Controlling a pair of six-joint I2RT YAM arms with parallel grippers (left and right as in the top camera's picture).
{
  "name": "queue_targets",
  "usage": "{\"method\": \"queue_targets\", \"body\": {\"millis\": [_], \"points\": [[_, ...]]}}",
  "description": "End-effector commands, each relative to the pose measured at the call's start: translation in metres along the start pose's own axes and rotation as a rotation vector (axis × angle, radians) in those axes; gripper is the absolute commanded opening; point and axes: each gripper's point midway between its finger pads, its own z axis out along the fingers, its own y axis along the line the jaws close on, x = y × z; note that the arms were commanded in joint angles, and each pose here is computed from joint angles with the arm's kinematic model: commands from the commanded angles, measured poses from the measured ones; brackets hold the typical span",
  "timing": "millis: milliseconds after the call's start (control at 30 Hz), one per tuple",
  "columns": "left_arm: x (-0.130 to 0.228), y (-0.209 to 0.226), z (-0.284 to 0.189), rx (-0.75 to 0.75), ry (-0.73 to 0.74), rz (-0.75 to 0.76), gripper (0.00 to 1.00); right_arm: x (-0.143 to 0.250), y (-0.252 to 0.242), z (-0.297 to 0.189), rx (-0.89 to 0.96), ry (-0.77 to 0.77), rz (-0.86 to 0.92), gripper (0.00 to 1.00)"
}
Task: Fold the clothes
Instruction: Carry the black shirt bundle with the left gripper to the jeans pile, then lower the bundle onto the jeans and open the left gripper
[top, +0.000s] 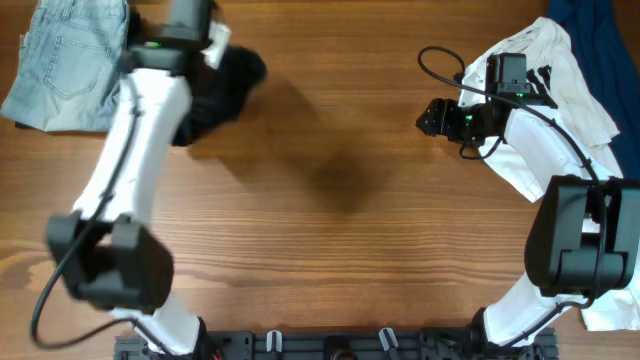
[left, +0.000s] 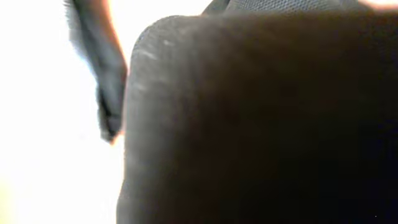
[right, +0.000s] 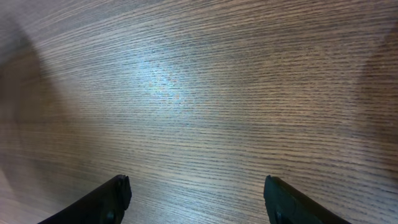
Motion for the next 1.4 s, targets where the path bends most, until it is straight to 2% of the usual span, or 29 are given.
{"method": "queue_targets", "body": {"millis": [0, 167, 333, 567, 667, 800, 867, 1067, 1100, 1133, 1167, 1267, 1367], "points": [[-0.022, 0.077, -0.045, -0.132, -0.157, -0.092, 0.04, -0.014, 0.01, -0.013, -0.002, -0.05, -0.048, 0.73], [-0.026, 0.185, -0.059, -0.343, -0.284, -0.288, 0.04, -0.013, 0.01, -0.013, -0.003, -0.048, -0.046, 0.73], [-0.018, 0.27, -0.065, -0.489, -0.387, -0.426, 0.04, -0.012, 0.01, -0.013, -0.002, -0.042, -0.043, 0.74], [-0.008, 0.354, -0.02, -0.628, -0.476, -0.525, 0.04, -0.01, 0.011, -0.013, -0.002, -0.036, -0.044, 0.74], [-0.005, 0.359, 0.016, -0.616, -0.464, -0.532, 0.04, -0.011, 0.011, -0.013, -0.002, -0.037, -0.045, 0.73], [-0.007, 0.337, 0.086, -0.502, -0.438, -0.561, 0.04, -0.01, 0.011, -0.013, -0.003, -0.036, -0.044, 0.73], [-0.015, 0.312, 0.112, -0.415, -0.432, -0.571, 0.04, -0.01, 0.011, -0.013, -0.003, -0.036, -0.044, 0.73], [-0.054, 0.241, 0.127, -0.252, -0.448, -0.537, 0.04, -0.01, 0.011, -0.013, -0.002, -0.036, -0.04, 0.73], [-0.058, 0.228, 0.132, -0.235, -0.44, -0.522, 0.11, -0.011, 0.011, -0.013, -0.003, -0.037, -0.04, 0.73], [-0.059, 0.219, 0.136, -0.222, -0.427, -0.511, 0.39, -0.011, 0.011, -0.013, -0.002, -0.037, -0.04, 0.73], [-0.06, 0.213, 0.138, -0.213, -0.418, -0.503, 1.0, -0.01, 0.011, -0.013, -0.003, -0.036, -0.039, 0.74], [-0.067, 0.207, 0.131, -0.207, -0.432, -0.494, 1.0, -0.01, 0.011, -0.013, -0.002, -0.034, -0.038, 0.74], [-0.071, 0.21, 0.096, -0.21, -0.448, -0.494, 1.0, -0.01, 0.011, -0.013, -0.002, -0.033, -0.038, 0.74]]}}
